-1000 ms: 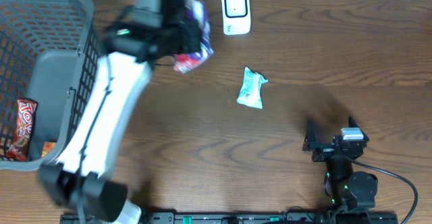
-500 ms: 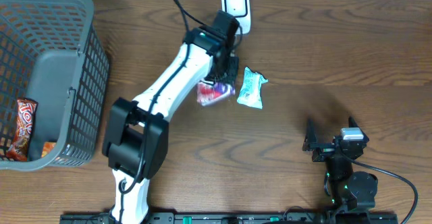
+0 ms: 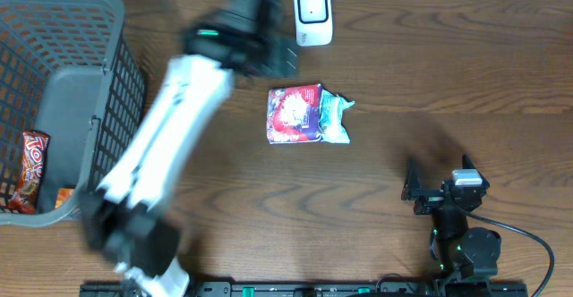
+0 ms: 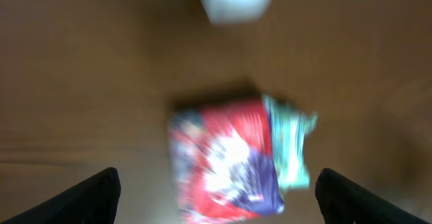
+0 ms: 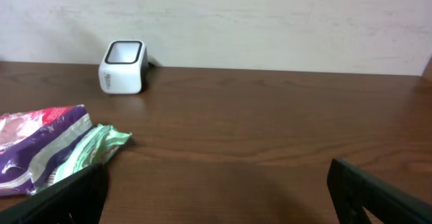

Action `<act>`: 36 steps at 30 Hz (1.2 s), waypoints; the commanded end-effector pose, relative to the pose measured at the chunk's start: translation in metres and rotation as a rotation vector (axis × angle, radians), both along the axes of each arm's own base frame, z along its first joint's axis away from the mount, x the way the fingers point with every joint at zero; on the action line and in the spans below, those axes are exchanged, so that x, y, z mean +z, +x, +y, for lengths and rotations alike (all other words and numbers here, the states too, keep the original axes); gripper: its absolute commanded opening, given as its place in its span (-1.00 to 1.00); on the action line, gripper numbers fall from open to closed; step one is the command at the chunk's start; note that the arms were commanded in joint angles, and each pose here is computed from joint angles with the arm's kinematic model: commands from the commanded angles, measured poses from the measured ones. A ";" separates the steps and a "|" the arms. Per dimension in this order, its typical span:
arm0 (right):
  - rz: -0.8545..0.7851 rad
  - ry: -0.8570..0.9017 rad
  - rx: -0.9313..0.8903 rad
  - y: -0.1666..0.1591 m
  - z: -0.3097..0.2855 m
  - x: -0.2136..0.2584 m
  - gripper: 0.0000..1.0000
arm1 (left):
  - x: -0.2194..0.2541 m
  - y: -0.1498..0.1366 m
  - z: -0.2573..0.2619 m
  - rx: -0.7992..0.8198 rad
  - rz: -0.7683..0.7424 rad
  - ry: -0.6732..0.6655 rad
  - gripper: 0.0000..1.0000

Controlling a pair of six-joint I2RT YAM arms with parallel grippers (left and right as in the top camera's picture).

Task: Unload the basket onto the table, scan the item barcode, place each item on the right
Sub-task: 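Carry the red-purple bag past the scanner and drop it beside the green packet, then reach the left gripper into the basket and grasp the small orange box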

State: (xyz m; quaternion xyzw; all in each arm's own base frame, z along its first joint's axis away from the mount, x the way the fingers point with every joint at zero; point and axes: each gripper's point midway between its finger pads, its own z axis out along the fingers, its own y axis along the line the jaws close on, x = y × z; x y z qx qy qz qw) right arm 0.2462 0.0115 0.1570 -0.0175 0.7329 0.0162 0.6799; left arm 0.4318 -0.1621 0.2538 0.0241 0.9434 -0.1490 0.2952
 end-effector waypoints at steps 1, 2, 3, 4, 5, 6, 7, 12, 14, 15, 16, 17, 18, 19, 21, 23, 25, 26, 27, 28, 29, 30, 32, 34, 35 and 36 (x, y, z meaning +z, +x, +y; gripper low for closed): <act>0.003 0.014 0.007 0.000 0.002 -0.001 0.98 | 0.093 -0.009 0.084 0.205 -0.231 0.021 0.83; 0.003 0.014 0.007 0.000 0.002 -0.001 0.98 | 0.107 -0.015 0.110 0.274 -0.269 0.037 0.83; 0.003 0.014 0.007 0.000 0.002 -0.001 0.99 | 0.120 -0.021 0.137 0.347 -0.301 0.056 0.83; 0.003 0.014 0.007 0.000 0.002 -0.001 0.99 | 0.130 -0.028 0.164 0.423 -0.326 0.076 0.83; 0.003 0.014 0.007 0.000 0.002 -0.001 0.99 | 0.136 -0.035 0.186 0.495 -0.337 0.088 0.83; 0.003 0.014 0.007 0.000 0.002 -0.001 0.98 | 0.141 -0.046 0.215 0.604 -0.341 0.096 0.83; 0.003 0.014 0.007 0.000 0.002 -0.001 0.99 | 0.141 -0.056 0.240 0.703 -0.333 0.096 0.83; 0.003 0.014 0.007 0.000 0.002 -0.001 0.98 | 0.111 -0.101 0.326 1.101 -0.195 0.059 0.83; 0.003 0.014 0.007 0.000 0.002 -0.001 0.99 | 0.091 -0.110 0.345 1.182 -0.124 0.051 0.83; 0.003 0.014 0.007 0.000 0.002 -0.001 0.99 | 0.078 -0.112 0.353 1.210 -0.082 0.055 0.83; 0.003 0.014 0.007 0.000 0.002 -0.001 0.99 | 0.065 -0.115 0.359 1.233 -0.037 0.059 0.83; 0.003 0.014 0.007 0.000 0.002 -0.001 0.99 | 0.054 -0.117 0.364 1.248 0.004 0.065 0.83; 0.003 0.014 0.007 0.000 0.002 -0.001 0.99 | 0.043 -0.120 0.369 1.277 0.048 0.065 0.83; 0.003 0.014 0.007 0.000 0.002 -0.001 0.98 | 0.029 -0.127 0.376 1.334 0.107 0.066 0.83; 0.003 0.014 0.007 0.000 0.002 -0.001 0.98 | 0.006 -0.142 0.388 1.461 0.205 0.084 0.83; 0.003 0.014 0.007 0.000 0.002 -0.001 0.98 | -0.014 -0.154 0.398 1.553 0.295 0.122 0.83; 0.003 0.014 0.007 0.000 0.002 -0.001 0.98 | -0.031 -0.161 0.403 1.598 0.368 0.159 0.83; 0.003 0.014 0.007 0.000 0.002 -0.001 0.98 | -0.042 -0.164 0.405 1.618 0.416 0.182 0.84; 0.003 0.014 0.007 0.000 0.002 -0.001 0.99 | -0.050 -0.165 0.407 1.629 0.449 0.195 0.83; 0.003 0.014 0.007 0.000 0.002 -0.001 0.99 | -0.059 -0.167 0.406 1.640 0.488 0.202 0.84; 0.003 0.014 0.007 0.000 0.002 -0.001 0.98 | -0.066 -0.167 0.407 1.649 0.518 0.206 0.84; 0.003 0.014 0.007 0.000 0.002 -0.001 0.98 | -0.076 -0.168 0.406 1.659 0.550 0.210 0.84; 0.003 0.014 0.007 0.000 0.002 -0.001 0.99 | -0.092 -0.168 0.406 1.683 0.597 0.214 0.84; 0.003 0.014 0.007 0.000 0.002 -0.001 0.99 | -0.109 -0.171 0.404 1.716 0.648 0.218 0.84; 0.003 0.014 0.007 0.000 0.002 -0.001 0.99 | -0.117 -0.173 0.403 1.729 0.669 0.222 0.83; 0.003 0.014 0.007 0.000 0.002 -0.001 0.98 | -0.125 -0.176 0.401 1.739 0.692 0.226 0.83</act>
